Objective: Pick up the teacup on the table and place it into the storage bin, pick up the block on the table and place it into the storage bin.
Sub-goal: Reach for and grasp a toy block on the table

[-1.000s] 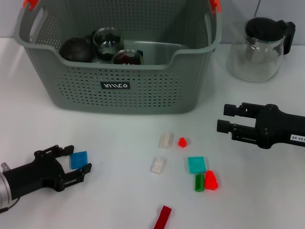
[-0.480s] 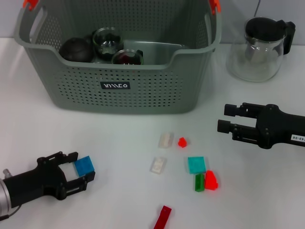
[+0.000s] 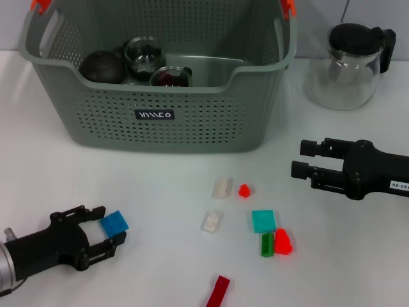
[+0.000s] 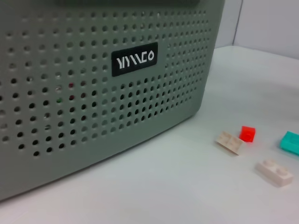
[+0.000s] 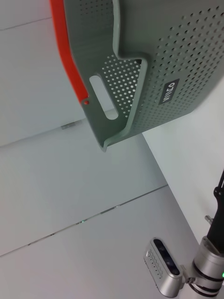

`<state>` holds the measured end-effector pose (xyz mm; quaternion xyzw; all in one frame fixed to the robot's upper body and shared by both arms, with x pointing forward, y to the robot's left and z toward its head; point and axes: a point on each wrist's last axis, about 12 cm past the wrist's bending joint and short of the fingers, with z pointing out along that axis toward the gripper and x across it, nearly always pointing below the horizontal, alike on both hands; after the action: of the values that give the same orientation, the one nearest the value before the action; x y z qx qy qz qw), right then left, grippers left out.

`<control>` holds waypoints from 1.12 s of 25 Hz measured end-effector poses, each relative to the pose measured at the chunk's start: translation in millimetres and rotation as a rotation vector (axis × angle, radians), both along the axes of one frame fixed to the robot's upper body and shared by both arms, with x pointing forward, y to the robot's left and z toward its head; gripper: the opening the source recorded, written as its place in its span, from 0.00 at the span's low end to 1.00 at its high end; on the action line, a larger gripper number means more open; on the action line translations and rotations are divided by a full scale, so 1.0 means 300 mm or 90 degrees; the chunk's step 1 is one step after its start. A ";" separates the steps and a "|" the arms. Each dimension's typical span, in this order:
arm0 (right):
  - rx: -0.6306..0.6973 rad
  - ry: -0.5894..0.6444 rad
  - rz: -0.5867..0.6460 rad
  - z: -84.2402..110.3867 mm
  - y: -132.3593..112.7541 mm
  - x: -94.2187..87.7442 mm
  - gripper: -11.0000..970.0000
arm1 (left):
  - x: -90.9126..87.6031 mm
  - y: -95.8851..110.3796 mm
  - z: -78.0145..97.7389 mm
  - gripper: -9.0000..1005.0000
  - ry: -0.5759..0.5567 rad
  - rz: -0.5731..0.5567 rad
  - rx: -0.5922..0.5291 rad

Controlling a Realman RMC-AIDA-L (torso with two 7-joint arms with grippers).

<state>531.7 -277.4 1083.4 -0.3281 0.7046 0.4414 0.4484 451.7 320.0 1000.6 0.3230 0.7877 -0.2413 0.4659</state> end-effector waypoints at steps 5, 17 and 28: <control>0.000 -0.001 0.000 0.000 0.000 -0.001 0.66 | -0.003 0.003 -0.001 0.68 -0.007 -0.001 0.006; 0.002 -0.002 0.001 0.001 0.001 0.000 0.66 | -0.016 -0.010 -0.018 0.51 -0.052 -0.020 0.032; 0.002 -0.002 0.002 0.004 0.004 0.004 0.66 | -0.022 0.000 -0.022 0.51 -0.061 -0.003 0.033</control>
<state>532.9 -276.2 1084.6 -0.3291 0.7027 0.4430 0.4490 445.2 320.0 994.1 0.3480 0.7696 -0.2063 0.4940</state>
